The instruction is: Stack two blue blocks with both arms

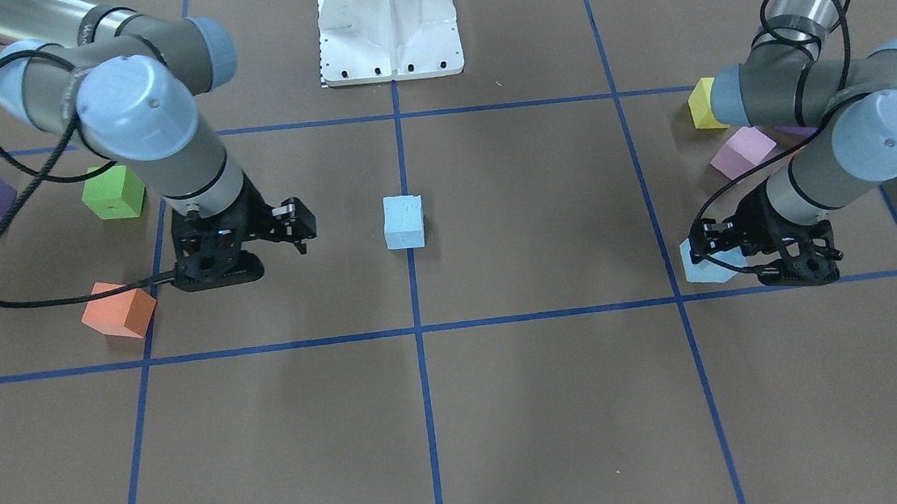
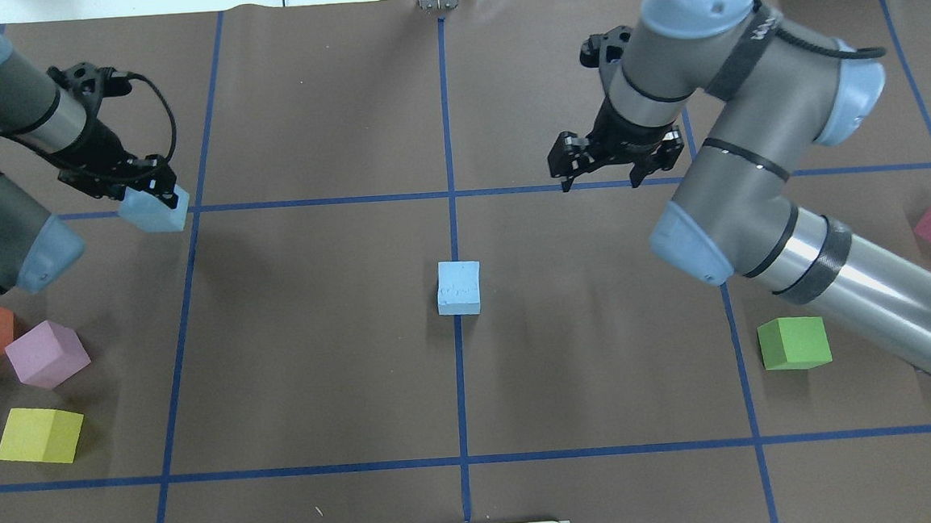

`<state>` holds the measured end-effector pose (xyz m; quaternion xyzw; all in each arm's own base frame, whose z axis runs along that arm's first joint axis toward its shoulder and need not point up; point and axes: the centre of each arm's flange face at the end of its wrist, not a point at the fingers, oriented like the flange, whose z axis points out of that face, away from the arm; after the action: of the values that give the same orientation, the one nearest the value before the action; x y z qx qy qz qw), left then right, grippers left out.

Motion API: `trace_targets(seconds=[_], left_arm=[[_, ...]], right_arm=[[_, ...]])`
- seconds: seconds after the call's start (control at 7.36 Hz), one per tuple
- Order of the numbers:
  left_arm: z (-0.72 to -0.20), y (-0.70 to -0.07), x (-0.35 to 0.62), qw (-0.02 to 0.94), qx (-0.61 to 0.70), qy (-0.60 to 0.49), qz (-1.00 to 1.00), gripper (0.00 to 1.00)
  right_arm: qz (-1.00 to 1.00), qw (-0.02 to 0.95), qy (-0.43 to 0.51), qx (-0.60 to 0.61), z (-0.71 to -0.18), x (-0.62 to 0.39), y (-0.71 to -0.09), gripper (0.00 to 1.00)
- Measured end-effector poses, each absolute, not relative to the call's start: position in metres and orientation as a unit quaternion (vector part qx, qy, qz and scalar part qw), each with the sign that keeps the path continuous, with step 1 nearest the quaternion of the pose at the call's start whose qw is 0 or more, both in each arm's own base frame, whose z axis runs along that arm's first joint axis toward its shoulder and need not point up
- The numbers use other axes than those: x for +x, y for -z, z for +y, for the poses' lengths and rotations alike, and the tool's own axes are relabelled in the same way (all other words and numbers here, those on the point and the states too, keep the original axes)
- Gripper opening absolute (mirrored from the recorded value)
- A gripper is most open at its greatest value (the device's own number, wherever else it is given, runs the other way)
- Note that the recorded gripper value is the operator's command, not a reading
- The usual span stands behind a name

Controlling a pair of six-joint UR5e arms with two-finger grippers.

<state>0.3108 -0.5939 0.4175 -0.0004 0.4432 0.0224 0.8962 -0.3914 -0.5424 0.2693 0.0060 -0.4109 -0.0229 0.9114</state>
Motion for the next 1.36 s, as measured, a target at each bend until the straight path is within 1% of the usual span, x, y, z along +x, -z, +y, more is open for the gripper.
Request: trace_targets(seconds=[0.14, 0.27, 0.54, 0.95, 1.22, 1.36], left_arm=[[-0.593, -0.36, 0.33, 0.893, -0.018, 0.007, 0.45, 0.53], [-0.58, -0.307, 0.357, 0.89, -0.037, 0.031, 0.453, 0.52], [-0.54, -0.228, 0.418, 0.885, -0.057, 0.075, 0.455, 0.52], [-0.478, -0.159, 0.499, 0.892, -0.06, 0.108, 0.435, 0.53], [-0.439, -0.139, 0.541, 0.895, -0.057, 0.114, 0.427, 0.53], [-0.43, -0.13, 0.555, 0.896, -0.056, 0.116, 0.425, 0.53]], right_arm=[[-0.408, 0.912, 0.037, 0.012, -0.561, -0.352, -0.296, 1.0], [-0.406, 0.912, 0.052, 0.017, -0.578, -0.31, -0.327, 1.0], [-0.394, 0.916, 0.076, 0.025, -0.607, -0.237, -0.388, 1.0], [-0.392, 0.915, 0.093, 0.031, -0.637, -0.137, -0.462, 1.0], [-0.388, 0.916, 0.098, 0.039, -0.642, -0.056, -0.515, 1.0], [-0.382, 0.917, 0.105, 0.038, -0.642, -0.025, -0.534, 1.0]])
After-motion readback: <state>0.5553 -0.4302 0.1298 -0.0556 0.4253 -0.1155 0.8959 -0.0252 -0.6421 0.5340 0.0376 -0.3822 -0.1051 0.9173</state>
